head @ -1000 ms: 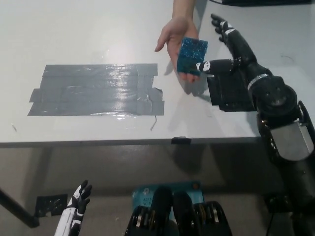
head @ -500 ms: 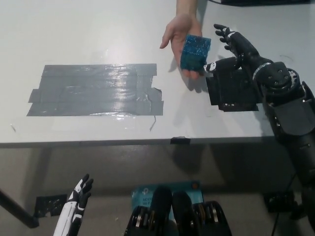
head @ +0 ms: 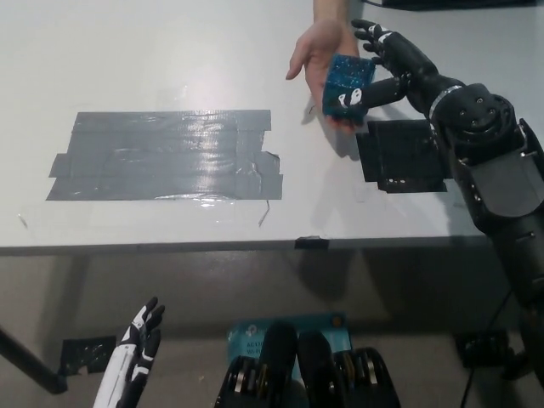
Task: A person hands a rubik's cube to the robot and rhe robot picks it up with its right hand and places it on the black spot on the desk infron tof it
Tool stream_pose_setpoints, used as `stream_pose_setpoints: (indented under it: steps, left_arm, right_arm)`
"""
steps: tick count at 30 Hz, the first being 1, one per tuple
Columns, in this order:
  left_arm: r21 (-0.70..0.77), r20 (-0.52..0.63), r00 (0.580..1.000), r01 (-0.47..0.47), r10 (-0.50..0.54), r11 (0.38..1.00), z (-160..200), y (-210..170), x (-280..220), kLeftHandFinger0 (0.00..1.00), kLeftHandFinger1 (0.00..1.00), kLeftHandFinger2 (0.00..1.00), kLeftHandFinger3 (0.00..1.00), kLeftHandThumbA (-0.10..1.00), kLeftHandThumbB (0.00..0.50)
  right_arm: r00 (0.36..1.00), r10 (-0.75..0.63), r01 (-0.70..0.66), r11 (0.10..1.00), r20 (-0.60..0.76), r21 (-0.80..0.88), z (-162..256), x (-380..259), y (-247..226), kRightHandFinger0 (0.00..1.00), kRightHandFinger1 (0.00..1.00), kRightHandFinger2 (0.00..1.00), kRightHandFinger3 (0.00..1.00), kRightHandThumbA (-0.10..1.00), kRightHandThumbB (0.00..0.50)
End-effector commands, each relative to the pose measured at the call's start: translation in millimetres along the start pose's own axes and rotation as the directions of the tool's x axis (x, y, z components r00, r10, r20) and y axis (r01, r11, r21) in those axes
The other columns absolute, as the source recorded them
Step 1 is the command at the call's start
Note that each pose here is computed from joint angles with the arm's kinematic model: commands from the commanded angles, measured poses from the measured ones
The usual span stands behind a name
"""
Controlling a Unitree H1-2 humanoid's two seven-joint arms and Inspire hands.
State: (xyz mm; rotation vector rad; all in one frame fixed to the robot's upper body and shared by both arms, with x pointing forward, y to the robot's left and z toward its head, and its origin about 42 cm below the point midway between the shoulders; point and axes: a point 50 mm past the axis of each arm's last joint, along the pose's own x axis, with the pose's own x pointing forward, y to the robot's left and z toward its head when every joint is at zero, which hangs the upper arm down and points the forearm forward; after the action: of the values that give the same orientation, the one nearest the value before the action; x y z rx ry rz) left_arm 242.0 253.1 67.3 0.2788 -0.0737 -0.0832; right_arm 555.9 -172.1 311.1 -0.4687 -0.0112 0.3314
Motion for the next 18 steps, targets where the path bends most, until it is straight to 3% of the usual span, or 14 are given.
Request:
stream_pose_setpoints:
  steps: [1,5,12,15,16,17,18]
  left_arm:
    - [0.029,0.015,1.0,0.024,-0.024,0.999,7.5,3.8,2.6,1.0,1.0,1.0,1.0,0.92,0.121]
    - [0.037,0.02,1.0,0.021,-0.022,0.999,7.6,3.9,5.1,1.0,1.0,1.0,1.0,0.93,0.133]
    - [0.04,0.03,0.999,0.021,-0.023,0.999,9.0,4.2,9.5,1.0,1.0,1.0,1.0,0.94,0.103]
    - [0.037,0.038,0.999,0.026,-0.027,0.999,9.7,2.6,9.3,1.0,1.0,1.0,1.0,0.92,0.099]
    - [0.035,0.038,0.999,0.025,-0.026,0.999,9.8,1.9,9.8,1.0,1.0,1.0,1.0,0.92,0.093]
    - [0.039,0.032,0.999,0.026,-0.028,0.999,9.4,2.0,7.9,1.0,1.0,1.0,1.0,0.92,0.092]
    - [0.04,0.03,0.999,0.027,-0.028,0.999,9.5,2.0,7.5,1.0,1.0,1.0,1.0,0.92,0.098]
  right_arm:
    - [0.994,0.002,0.004,0.999,0.105,-0.054,36.5,2.7,-15.1,1.0,1.0,1.0,1.0,0.98,0.5]
    - [0.995,0.002,0.004,0.998,0.096,-0.06,32.4,4.8,-16.5,1.0,1.0,1.0,1.0,0.93,0.5]
    - [0.998,-0.012,0.023,0.986,0.066,-0.167,21.8,2.5,-19.8,1.0,1.0,1.0,1.0,0.91,0.474]
    - [0.997,-0.025,0.033,0.991,0.067,-0.127,13.4,1.0,-24.4,1.0,1.0,1.0,1.0,0.76,0.426]
    - [0.996,-0.036,0.045,0.992,0.079,-0.118,13.1,1.0,-26.5,1.0,1.0,1.0,1.0,0.65,0.411]
    - [0.995,-0.048,0.058,0.992,0.091,-0.112,10.9,0.4,-26.3,0.92,0.82,0.87,1.0,0.5,0.339]
    - [0.992,-0.063,0.076,0.99,0.108,-0.118,9.8,0.5,-26.5,0.43,0.44,0.53,0.58,0.26,0.321]
